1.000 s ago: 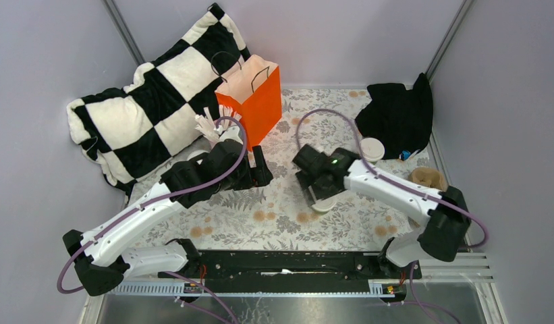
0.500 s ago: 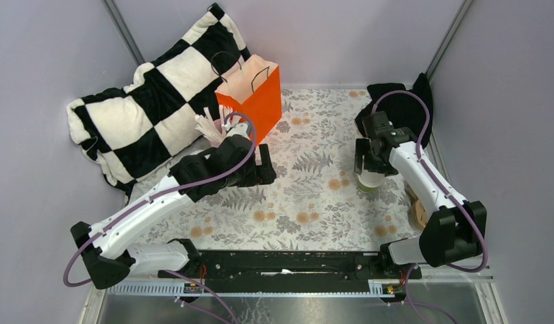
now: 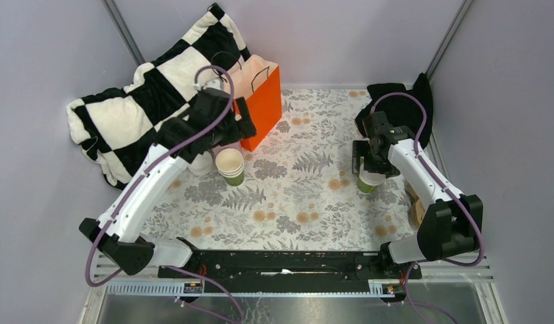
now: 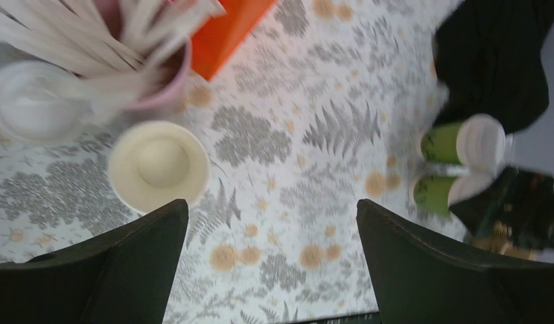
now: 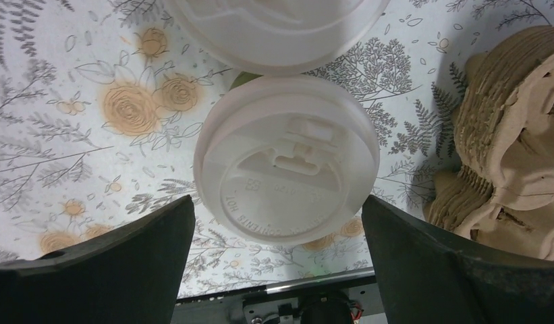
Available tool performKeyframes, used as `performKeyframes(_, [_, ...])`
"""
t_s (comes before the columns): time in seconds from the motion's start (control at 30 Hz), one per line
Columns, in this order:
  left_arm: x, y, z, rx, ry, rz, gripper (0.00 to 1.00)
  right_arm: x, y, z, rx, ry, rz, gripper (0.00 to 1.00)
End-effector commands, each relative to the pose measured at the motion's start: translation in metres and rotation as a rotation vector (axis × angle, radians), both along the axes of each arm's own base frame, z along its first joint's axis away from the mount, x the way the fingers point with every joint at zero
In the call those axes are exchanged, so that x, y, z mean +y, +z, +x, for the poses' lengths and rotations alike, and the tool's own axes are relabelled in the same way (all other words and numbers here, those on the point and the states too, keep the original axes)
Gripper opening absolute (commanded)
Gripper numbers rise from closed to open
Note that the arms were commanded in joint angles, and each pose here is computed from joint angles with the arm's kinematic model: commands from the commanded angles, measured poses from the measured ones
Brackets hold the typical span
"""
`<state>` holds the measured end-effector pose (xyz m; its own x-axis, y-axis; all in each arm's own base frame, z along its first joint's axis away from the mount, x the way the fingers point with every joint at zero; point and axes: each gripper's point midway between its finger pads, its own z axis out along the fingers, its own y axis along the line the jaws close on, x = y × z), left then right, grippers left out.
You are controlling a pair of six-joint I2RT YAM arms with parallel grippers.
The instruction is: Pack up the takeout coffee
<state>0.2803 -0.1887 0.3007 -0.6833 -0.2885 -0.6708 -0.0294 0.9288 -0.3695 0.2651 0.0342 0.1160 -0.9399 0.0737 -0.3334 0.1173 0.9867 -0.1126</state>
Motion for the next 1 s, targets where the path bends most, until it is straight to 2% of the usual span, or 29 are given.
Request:
performKeyframes(0.0, [0.011, 0.019, 0.028, -0.04, -0.002, -0.034, 0.99, 0.007, 0.027, 0.007, -0.031, 0.012, 0.043, 1.0])
performKeyframes(0.23, [-0.009, 0.016, 0.024, -0.005, -0.063, -0.124, 0.99, 0.02, 0.075, 0.01, -0.116, 0.036, 0.124, 1.0])
performKeyframes(0.33, [-0.013, 0.019, 0.019, -0.011, -0.109, -0.135, 0.99, 0.014, 0.096, 0.01, -0.172, 0.025, 0.106, 1.0])
performKeyframes(0.4, [-0.018, 0.022, 0.015, -0.011, -0.16, -0.146, 0.99, 0.0, 0.106, 0.012, -0.208, -0.023, 0.086, 1.0])
performKeyframes(0.5, [-0.03, 0.019, 0.01, -0.001, -0.254, -0.149, 0.99, -0.033, 0.111, 0.012, -0.233, -0.173, 0.104, 0.92])
performKeyframes(0.53, [-0.033, 0.017, 0.009, 0.004, -0.288, -0.145, 0.99, -0.047, 0.11, 0.01, -0.226, -0.237, 0.102, 0.87])
performKeyframes(0.63, [-0.043, 0.013, 0.004, 0.014, -0.417, -0.113, 0.99, -0.083, 0.103, 0.0, -0.194, -0.399, 0.066, 0.83])
performKeyframes(0.73, [-0.044, 0.007, -0.003, 0.011, -0.514, -0.071, 0.99, -0.116, 0.086, -0.026, -0.106, -0.546, 0.014, 0.77])
performKeyframes(0.8, [-0.043, 0.0, -0.009, 0.017, -0.508, -0.066, 0.99, -0.125, 0.067, -0.043, -0.024, -0.585, 0.007, 0.73])
performKeyframes(0.9, [-0.058, -0.012, -0.041, 0.004, -0.607, -0.06, 0.99, -0.12, 0.046, -0.048, 0.05, -0.591, 0.059, 0.63])
performKeyframes(0.97, [-0.067, -0.022, -0.065, 0.009, -0.686, -0.042, 0.99, -0.123, 0.032, -0.054, 0.099, -0.611, 0.052, 0.62])
